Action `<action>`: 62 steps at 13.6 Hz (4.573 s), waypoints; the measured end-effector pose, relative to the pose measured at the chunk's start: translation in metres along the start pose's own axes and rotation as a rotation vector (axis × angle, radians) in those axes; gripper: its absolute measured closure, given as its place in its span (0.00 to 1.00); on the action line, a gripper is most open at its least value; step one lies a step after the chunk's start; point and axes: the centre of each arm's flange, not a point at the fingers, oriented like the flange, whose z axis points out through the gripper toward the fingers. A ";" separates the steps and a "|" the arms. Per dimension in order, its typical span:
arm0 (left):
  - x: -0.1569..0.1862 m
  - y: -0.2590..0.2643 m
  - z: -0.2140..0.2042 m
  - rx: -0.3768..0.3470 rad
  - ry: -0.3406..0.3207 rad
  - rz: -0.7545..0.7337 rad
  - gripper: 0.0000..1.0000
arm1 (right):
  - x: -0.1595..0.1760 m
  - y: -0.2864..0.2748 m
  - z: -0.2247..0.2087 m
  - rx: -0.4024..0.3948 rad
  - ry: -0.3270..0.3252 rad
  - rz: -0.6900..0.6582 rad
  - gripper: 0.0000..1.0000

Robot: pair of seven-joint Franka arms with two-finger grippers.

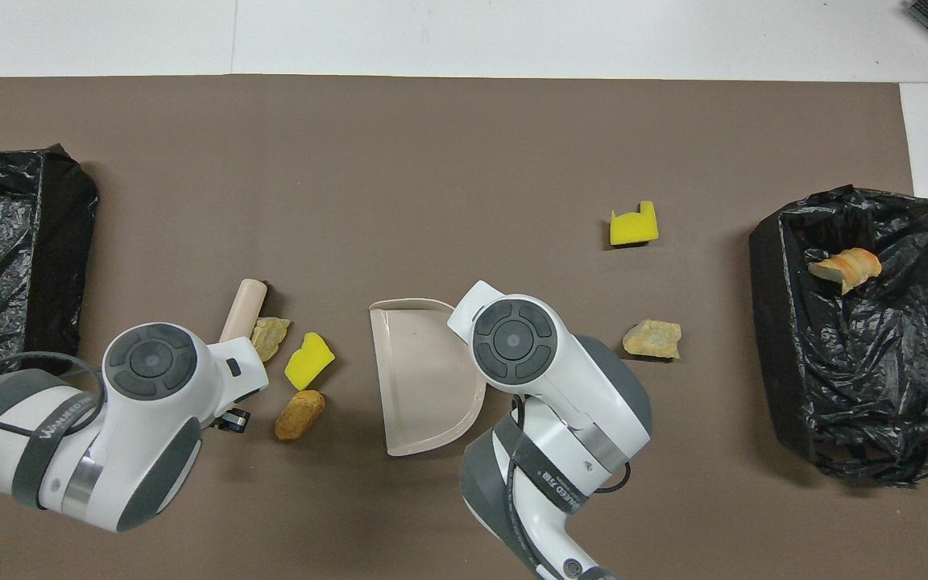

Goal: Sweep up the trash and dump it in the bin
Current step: 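Sweep the bread and yellow sponge toward the dustpan with the left gripper, then brush the gathered trash into the dustpan with the left gripper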

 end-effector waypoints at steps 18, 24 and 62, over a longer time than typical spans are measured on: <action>-0.022 0.201 -0.096 -0.449 -0.056 -0.279 0.74 | -0.021 0.008 0.009 0.017 -0.005 -0.018 0.67; -0.064 0.176 -0.109 -0.222 -0.228 -0.597 0.74 | -0.021 0.008 0.008 0.016 -0.004 -0.018 0.67; -0.074 0.207 -0.034 -0.277 -0.133 -0.590 0.74 | -0.031 0.012 0.012 0.023 -0.004 -0.075 0.67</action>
